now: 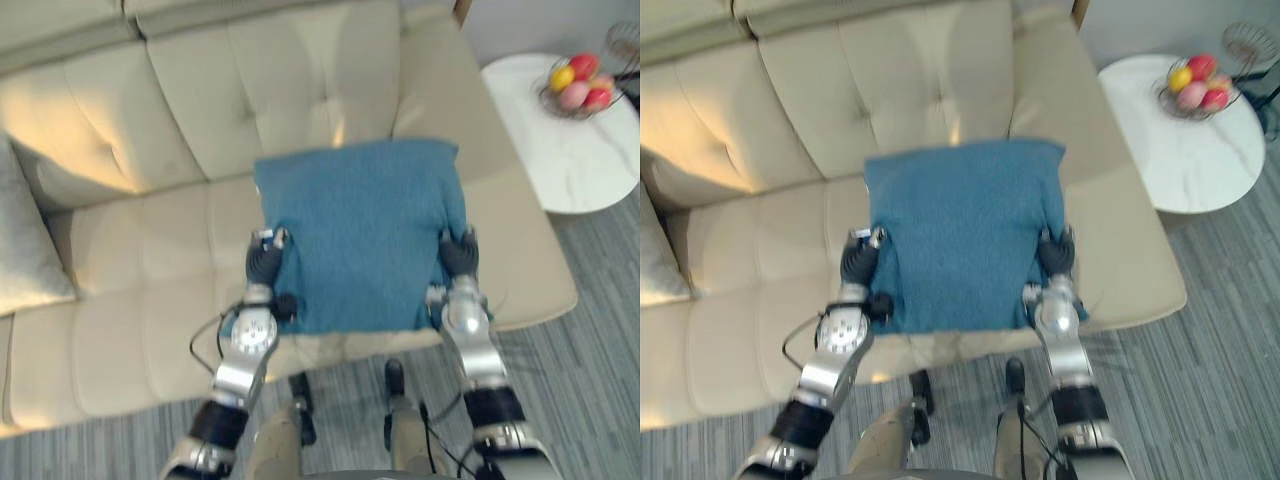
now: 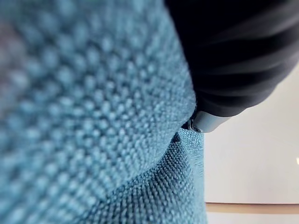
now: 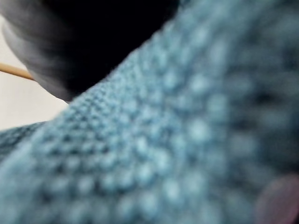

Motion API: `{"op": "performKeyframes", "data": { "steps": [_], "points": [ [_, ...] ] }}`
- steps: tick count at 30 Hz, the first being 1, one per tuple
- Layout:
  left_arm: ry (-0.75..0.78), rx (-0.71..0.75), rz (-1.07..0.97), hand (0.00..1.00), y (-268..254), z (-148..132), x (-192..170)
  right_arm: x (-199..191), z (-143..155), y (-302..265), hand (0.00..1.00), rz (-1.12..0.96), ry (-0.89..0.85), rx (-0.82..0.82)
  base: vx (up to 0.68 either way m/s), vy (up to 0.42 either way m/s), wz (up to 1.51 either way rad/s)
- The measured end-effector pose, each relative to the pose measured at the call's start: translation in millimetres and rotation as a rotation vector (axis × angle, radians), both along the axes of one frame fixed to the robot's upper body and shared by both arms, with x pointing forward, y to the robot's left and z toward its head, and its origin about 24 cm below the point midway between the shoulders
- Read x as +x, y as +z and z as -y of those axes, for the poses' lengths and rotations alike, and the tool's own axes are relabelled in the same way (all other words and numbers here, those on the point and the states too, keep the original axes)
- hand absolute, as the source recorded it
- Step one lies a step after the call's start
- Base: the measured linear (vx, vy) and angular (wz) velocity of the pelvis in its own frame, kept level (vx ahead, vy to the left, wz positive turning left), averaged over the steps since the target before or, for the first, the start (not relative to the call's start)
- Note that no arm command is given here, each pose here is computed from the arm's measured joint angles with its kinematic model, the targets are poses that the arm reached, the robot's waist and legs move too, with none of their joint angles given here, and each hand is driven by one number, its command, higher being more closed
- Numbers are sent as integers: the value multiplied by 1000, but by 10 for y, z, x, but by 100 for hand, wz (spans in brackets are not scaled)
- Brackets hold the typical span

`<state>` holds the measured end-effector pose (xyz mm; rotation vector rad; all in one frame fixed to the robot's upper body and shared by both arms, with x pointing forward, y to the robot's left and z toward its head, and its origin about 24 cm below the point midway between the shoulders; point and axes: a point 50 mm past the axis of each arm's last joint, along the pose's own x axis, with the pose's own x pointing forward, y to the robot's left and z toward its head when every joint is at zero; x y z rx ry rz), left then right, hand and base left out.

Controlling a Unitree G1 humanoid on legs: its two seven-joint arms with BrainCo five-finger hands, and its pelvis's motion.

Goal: Pick up cushions and gather them together orderly.

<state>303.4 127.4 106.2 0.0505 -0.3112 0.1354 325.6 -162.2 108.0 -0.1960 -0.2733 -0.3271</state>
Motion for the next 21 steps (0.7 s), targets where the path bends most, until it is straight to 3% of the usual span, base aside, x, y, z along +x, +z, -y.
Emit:
{"op": "performKeyframes", "data": {
  "steps": [2,4,10,11,15,21],
  "points": [
    [40,9,83,100,280,-20,183,166,-36,318,100,85,-21,-24,-191,6,11],
    [124,23,250,100,862,-114,419,366,-151,1029,100,280,-41,-55,-171,-9,18],
    [279,19,545,100,2136,-253,635,446,-294,2411,100,591,-122,-45,-103,-9,18],
    [302,-8,568,0,2343,-269,656,446,-339,2580,0,612,-128,-34,-40,9,13],
    [374,-63,606,0,2705,-358,659,460,-354,2804,0,620,-153,17,-18,15,21],
    [355,-193,632,0,2990,-462,604,559,-93,2888,0,530,-100,225,10,53,18]
  ]
}}
